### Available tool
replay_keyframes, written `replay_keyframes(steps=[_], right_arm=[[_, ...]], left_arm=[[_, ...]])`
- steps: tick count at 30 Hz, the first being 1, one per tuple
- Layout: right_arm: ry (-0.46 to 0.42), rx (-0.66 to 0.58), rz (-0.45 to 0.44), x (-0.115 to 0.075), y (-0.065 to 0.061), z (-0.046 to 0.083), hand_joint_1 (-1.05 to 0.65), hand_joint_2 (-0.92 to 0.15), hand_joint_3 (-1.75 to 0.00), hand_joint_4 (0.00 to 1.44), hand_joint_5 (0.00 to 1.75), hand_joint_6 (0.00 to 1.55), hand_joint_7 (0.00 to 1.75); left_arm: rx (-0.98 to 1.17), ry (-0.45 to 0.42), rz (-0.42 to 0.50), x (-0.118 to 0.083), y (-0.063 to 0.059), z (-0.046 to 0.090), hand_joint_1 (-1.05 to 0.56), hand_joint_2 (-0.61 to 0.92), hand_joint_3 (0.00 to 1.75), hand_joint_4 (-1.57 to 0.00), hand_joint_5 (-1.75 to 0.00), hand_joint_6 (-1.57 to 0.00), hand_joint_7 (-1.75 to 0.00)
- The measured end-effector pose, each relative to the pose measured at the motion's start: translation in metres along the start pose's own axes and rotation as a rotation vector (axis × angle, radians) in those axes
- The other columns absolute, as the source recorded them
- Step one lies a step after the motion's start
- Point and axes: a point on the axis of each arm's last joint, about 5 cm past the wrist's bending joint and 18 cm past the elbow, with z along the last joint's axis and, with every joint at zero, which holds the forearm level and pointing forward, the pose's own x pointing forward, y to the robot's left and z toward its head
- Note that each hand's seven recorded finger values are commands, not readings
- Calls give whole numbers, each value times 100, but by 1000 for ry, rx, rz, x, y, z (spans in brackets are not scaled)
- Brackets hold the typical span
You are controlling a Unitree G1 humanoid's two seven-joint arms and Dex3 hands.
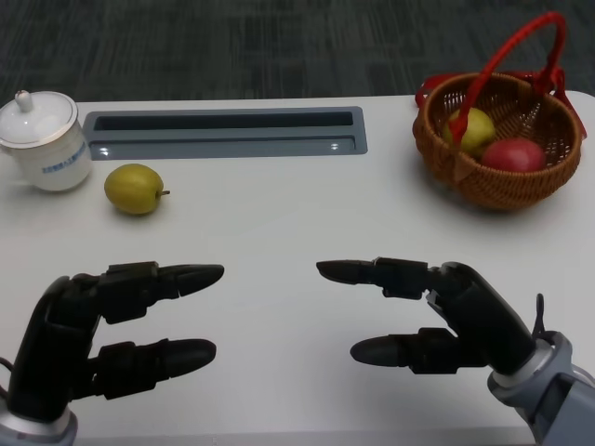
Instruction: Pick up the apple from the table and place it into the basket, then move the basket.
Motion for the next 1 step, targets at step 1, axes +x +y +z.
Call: replay_keyframes(steps=[1], right_arm=[[-1, 1, 0, 0, 0, 0, -33, -92, -4, 77, 3, 70, 3]], left_arm=[[-1, 0, 0, 0, 0, 0, -35, 78, 0, -99, 0, -91, 0]])
